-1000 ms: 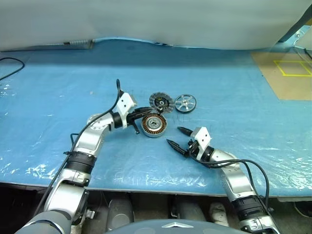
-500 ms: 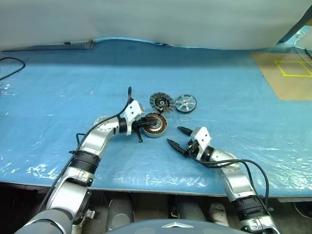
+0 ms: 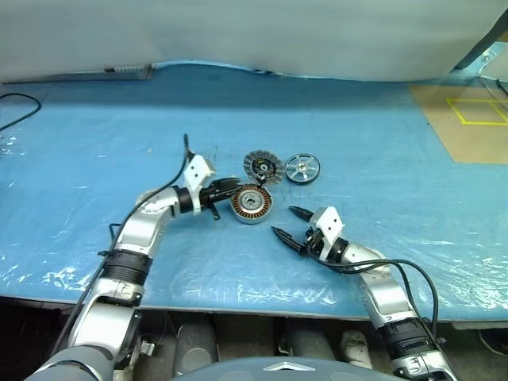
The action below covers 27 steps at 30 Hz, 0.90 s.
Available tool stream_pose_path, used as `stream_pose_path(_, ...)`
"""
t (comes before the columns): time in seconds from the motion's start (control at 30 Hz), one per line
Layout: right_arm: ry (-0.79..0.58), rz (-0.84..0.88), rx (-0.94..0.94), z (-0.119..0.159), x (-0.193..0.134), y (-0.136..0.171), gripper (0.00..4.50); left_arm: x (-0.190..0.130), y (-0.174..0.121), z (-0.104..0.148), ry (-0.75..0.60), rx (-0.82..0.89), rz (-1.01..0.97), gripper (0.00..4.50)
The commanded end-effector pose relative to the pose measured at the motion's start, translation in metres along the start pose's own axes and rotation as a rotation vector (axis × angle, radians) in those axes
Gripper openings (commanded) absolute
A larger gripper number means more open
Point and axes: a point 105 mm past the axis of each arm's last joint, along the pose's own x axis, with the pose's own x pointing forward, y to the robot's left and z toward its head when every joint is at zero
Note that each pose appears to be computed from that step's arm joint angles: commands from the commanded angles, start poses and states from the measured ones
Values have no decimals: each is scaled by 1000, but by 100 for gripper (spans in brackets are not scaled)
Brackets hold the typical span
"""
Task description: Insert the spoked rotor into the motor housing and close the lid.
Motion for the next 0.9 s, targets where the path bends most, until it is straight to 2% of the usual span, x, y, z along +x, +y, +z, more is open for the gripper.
stream_pose_path(0.03,12,3,6,-2,-1,1,384,-8,12,8,-22,54,81,228)
stream_pose_path(0.37,23,11,-2,-2,-1,0,384,-6,42,-22,64,94,269,228)
stream_pose_path(0.8,15,-8,-1,-1,-4,-2,384,-3,42,-59,155,55,263,228)
stream_pose_path(0.9,10,-11,-1,-1,-6,-2,384,-8,40,-67,179,54,261,170)
